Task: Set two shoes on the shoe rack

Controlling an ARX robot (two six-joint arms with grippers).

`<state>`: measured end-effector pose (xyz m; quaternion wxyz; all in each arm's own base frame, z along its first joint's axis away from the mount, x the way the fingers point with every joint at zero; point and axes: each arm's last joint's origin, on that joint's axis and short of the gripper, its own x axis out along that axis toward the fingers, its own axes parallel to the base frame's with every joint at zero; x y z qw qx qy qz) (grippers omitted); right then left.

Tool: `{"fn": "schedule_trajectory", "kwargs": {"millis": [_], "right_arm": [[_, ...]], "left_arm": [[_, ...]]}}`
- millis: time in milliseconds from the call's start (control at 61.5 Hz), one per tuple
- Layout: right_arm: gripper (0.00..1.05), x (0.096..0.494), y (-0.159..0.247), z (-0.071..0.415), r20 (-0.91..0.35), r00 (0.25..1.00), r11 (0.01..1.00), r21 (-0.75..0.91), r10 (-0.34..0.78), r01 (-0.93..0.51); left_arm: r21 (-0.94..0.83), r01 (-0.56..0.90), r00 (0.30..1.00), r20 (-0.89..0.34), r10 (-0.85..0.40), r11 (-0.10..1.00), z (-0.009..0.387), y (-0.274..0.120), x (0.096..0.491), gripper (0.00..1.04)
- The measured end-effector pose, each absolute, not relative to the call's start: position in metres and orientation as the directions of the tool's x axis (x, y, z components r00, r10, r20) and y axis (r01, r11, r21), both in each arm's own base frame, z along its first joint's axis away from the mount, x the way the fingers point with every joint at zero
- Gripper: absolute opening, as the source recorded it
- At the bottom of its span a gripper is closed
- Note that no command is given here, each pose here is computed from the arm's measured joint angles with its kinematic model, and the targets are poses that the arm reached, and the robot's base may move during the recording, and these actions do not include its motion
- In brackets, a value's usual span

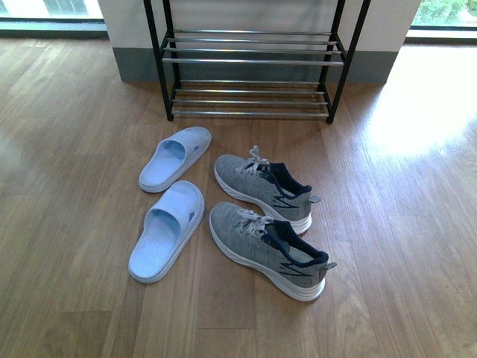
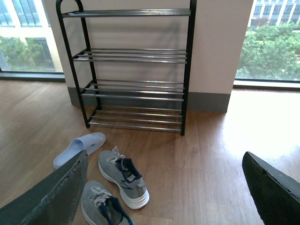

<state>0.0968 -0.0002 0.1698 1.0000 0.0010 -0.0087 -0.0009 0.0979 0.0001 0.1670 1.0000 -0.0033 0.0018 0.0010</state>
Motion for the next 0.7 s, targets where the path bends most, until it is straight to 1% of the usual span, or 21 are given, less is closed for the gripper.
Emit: {"fn": "schedule_trajectory", "kwargs": {"millis": [699], "right_arm": [[0.95,0.0968,-0.0002,0.1698,0.018,1.0,1.0,0.002,-0.002,0.002]], "left_arm": [[-0.007,-0.002,1.0,-0.004,0.002,1.0,0.167,0.0001,0.0979,0.95]]}}
